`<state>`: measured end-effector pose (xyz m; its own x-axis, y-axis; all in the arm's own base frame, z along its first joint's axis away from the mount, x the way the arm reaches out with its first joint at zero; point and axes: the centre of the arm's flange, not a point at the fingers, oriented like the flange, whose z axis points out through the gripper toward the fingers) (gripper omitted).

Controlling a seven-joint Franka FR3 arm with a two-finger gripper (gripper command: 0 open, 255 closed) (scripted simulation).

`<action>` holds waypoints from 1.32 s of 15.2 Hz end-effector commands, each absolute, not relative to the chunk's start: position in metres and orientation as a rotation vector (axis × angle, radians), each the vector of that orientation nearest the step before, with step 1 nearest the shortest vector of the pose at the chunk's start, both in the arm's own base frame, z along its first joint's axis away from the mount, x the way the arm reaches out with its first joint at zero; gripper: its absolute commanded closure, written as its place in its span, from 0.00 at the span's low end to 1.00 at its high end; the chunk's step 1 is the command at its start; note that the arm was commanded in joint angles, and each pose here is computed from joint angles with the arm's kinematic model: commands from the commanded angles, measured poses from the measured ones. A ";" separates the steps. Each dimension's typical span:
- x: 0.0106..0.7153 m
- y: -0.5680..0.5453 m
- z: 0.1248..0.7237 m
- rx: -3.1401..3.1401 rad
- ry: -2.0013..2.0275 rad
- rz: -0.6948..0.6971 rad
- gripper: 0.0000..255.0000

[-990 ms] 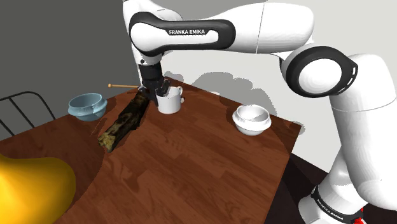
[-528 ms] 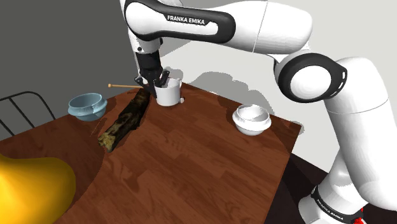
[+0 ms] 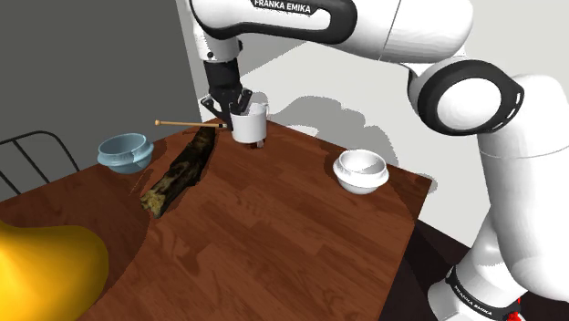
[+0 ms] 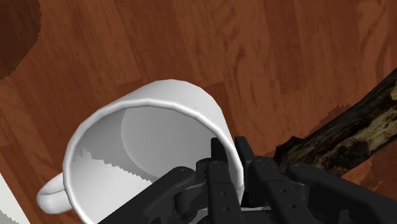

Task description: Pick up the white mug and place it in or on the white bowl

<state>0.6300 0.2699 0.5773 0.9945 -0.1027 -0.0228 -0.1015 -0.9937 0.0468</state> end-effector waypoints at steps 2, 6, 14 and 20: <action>0.601 0.242 0.578 3.091 -0.159 -0.036 1.00; 0.564 0.204 0.579 3.091 -0.159 -0.036 1.00; 0.491 0.128 0.582 3.091 -0.159 -0.036 1.00; 0.436 0.071 0.585 3.091 -0.159 -0.036 1.00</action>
